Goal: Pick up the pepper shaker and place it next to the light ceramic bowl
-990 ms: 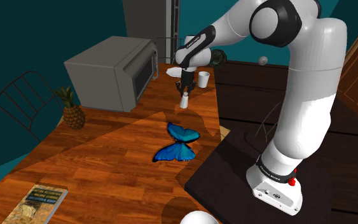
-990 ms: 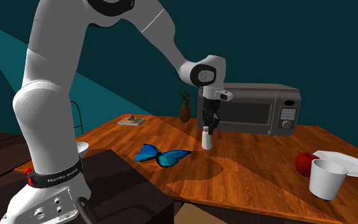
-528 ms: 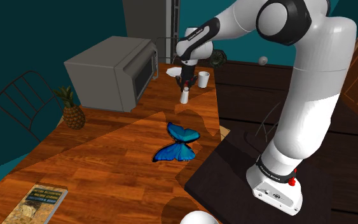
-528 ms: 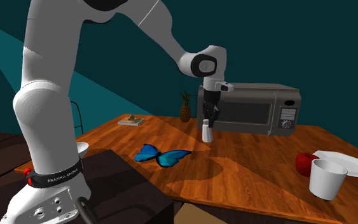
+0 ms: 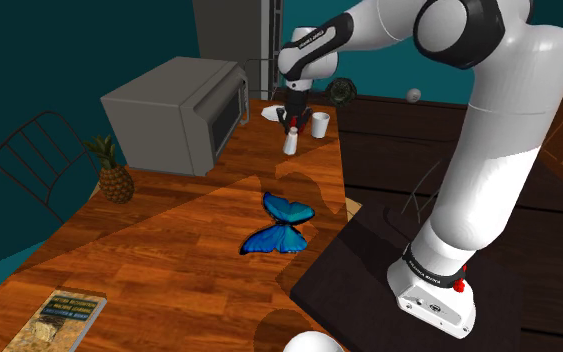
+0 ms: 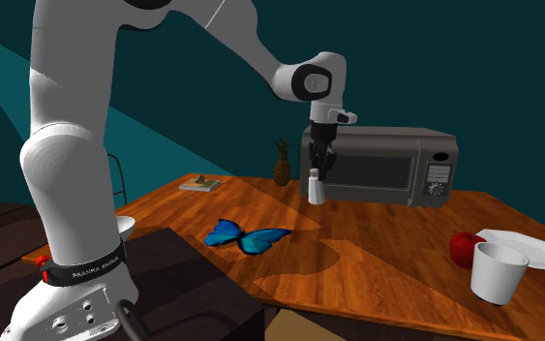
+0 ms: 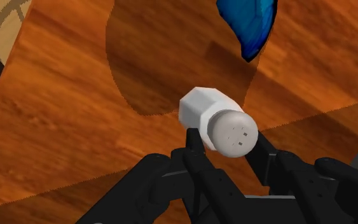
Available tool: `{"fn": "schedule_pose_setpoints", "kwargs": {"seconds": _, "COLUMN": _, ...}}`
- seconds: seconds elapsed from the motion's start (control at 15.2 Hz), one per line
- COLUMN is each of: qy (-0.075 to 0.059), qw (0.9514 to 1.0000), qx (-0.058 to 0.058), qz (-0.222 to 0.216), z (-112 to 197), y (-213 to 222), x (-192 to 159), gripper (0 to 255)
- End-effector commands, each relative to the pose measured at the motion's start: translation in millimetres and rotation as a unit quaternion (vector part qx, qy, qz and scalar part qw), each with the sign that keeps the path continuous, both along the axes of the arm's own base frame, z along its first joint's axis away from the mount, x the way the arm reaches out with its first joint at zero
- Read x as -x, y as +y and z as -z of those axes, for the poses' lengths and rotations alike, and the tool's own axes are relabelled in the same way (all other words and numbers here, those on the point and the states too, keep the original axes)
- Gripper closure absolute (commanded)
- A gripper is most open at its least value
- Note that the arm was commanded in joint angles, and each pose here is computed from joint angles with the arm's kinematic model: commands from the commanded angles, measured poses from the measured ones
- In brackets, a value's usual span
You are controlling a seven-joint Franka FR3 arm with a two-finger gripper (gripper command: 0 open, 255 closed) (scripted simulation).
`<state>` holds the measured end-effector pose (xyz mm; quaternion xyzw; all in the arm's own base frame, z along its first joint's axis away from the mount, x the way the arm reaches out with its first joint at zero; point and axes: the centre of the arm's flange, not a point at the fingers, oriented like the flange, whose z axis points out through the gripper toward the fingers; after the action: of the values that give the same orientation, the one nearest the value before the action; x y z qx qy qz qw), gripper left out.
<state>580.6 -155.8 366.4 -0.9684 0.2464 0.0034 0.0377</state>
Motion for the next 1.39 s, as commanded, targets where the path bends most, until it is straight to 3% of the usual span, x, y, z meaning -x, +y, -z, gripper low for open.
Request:
{"fn": "schedule_pose_setpoints", "kwargs": {"seconds": 0.0, "qy": 0.0, "qw": 1.0, "qx": 0.0, "qz": 0.0, "z": -10.9, "y": 0.2, "x": 0.6, "gripper": 255}}
{"fn": "schedule_pose_setpoints", "kwargs": {"seconds": 1.32, "qy": 0.0, "qw": 1.0, "qx": 0.0, "qz": 0.0, "z": -12.4, "y": 183.1, "x": 172.1, "gripper": 255}}
